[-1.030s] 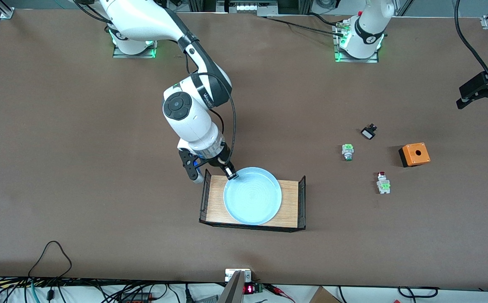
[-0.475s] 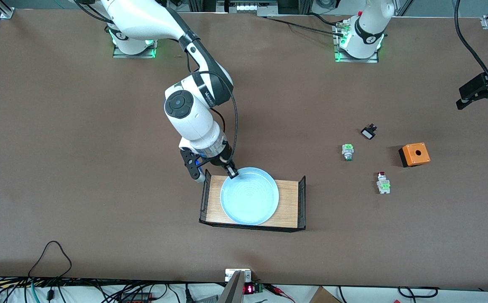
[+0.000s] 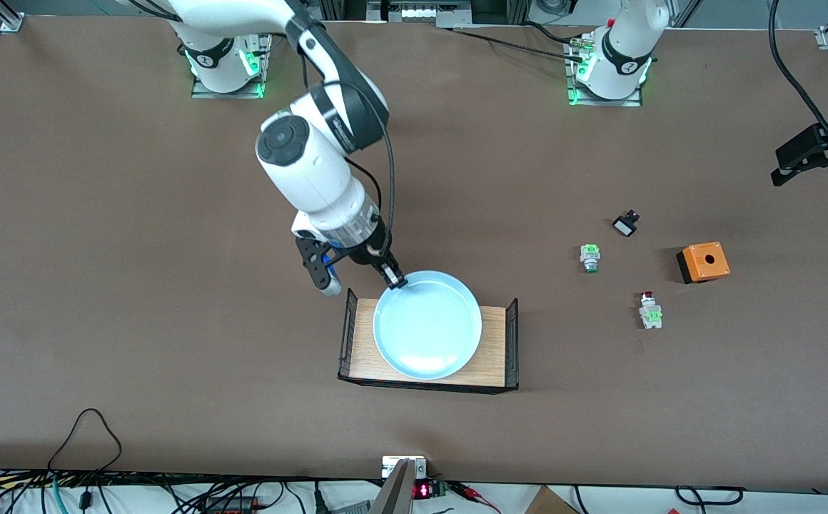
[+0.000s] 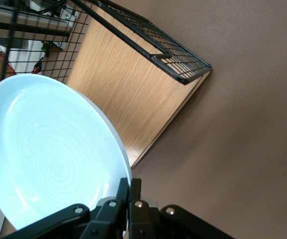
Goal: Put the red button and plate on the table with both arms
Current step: 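Lift the plate off the tray with the right gripper and carry it aside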
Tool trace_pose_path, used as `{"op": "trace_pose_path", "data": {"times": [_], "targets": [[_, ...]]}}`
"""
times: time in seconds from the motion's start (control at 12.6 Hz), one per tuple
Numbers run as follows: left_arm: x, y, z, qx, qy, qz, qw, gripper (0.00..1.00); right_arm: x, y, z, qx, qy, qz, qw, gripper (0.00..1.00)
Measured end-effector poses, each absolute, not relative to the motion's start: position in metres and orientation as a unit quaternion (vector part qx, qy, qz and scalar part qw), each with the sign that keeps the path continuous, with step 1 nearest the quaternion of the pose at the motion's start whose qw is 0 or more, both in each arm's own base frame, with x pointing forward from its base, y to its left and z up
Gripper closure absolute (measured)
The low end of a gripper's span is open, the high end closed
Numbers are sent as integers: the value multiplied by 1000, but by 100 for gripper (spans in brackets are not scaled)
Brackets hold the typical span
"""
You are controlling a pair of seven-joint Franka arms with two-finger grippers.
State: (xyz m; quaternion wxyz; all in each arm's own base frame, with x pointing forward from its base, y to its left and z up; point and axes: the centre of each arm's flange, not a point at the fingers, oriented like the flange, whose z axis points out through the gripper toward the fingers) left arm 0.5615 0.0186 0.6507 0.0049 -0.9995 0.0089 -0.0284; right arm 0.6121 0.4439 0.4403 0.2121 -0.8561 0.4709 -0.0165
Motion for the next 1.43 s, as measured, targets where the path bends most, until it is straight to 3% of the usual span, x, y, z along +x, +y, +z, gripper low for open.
{"op": "trace_pose_path", "data": {"times": [0.32, 0.71, 1.11, 1.43], "targets": [[562, 19, 651, -1000, 9, -28, 5, 0, 605, 413, 499, -879, 435, -10, 198, 97], [562, 20, 651, -1000, 8, -29, 5, 0, 629, 281, 532, -927, 344, 11, 150, 97], [562, 21, 651, -1000, 7, -29, 5, 0, 644, 173, 510, -963, 238, 35, 126, 97], [562, 21, 651, -1000, 7, -29, 5, 0, 631, 78, 471, -977, 159, 73, 119, 97]]}}
